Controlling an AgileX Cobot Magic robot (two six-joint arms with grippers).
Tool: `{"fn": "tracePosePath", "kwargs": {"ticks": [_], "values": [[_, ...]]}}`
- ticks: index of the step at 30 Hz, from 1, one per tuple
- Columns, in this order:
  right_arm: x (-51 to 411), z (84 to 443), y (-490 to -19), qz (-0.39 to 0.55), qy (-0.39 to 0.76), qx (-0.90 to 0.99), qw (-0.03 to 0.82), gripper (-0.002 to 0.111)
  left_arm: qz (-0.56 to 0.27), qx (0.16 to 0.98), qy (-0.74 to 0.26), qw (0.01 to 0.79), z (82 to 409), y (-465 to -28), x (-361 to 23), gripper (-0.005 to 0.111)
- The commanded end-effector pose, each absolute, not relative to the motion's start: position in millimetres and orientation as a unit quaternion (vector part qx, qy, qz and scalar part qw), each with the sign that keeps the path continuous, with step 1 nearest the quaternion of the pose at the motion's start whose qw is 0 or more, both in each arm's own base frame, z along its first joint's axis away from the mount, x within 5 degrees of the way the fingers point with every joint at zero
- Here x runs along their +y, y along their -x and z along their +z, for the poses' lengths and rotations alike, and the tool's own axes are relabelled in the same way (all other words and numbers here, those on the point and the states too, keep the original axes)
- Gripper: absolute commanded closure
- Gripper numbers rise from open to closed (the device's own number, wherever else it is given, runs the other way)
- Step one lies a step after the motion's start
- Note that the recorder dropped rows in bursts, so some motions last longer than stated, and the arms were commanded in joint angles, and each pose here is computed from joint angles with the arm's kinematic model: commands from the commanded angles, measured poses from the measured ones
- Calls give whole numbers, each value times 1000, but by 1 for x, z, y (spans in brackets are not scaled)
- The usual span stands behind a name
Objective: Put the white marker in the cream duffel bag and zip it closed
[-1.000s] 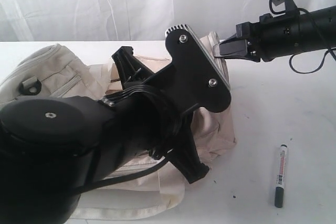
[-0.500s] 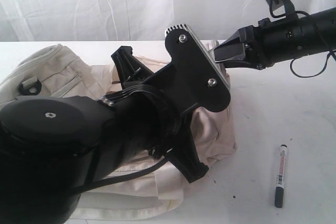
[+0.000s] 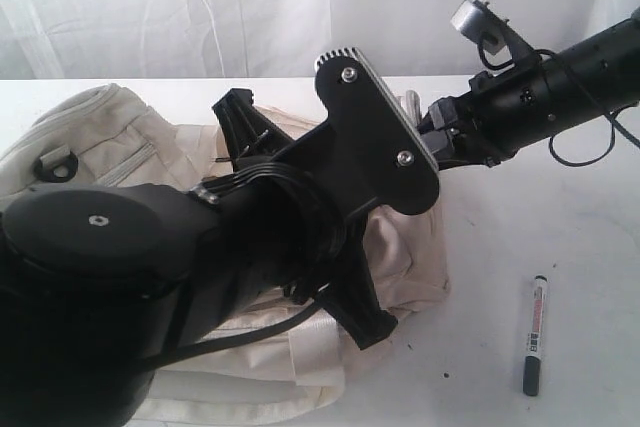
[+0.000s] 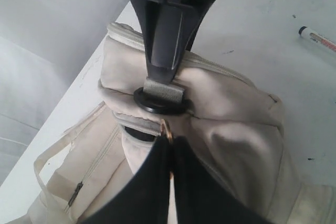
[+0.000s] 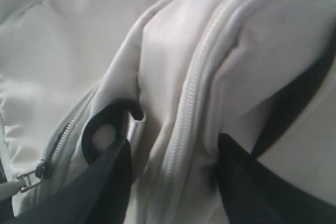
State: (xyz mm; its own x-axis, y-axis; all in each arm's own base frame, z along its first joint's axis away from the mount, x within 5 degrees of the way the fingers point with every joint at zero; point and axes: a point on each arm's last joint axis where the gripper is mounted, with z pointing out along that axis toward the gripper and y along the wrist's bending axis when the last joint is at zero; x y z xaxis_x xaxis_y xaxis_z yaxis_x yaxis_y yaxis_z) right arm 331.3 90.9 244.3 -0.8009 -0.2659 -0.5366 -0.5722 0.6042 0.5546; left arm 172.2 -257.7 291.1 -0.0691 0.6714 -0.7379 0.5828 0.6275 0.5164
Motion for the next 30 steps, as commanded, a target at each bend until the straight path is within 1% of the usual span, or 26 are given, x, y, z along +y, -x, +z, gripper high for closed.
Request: {"fn": "tracePosePath", "kwargs": {"ticks": [1, 7, 9, 10, 13, 14, 16, 17, 18, 25, 30], "values": [[95, 244, -329, 377, 237, 875, 189, 61, 59, 710, -464, 526, 293, -170, -258, 107], [104, 244, -325, 384, 251, 871, 176, 61, 59, 710, -464, 526, 293, -170, -258, 107], [108, 243, -325, 382, 254, 871, 178, 63, 59, 710, -464, 526, 293, -170, -258, 107], [110, 243, -324, 382, 255, 870, 178, 66, 59, 710, -464, 526, 293, -170, -258, 107], [114, 243, -325, 378, 256, 870, 185, 80, 59, 710, -464, 526, 293, -170, -258, 107], [115, 243, -326, 374, 255, 871, 189, 90, 59, 710, -464, 526, 293, -170, -258, 107], [114, 243, -327, 369, 251, 873, 196, 102, 61, 711, -463, 526, 293, -170, -258, 107], [114, 242, -328, 366, 249, 874, 200, 106, 63, 711, -461, 526, 293, -170, -257, 107], [114, 242, -329, 362, 247, 875, 204, 108, 65, 712, -460, 526, 293, -170, -257, 107], [112, 242, -335, 344, 235, 880, 228, 108, 64, 711, -461, 527, 294, -168, -258, 107], [112, 244, -340, 346, 214, 879, 249, 108, 44, 706, -469, 529, 294, -155, -265, 107]]}}
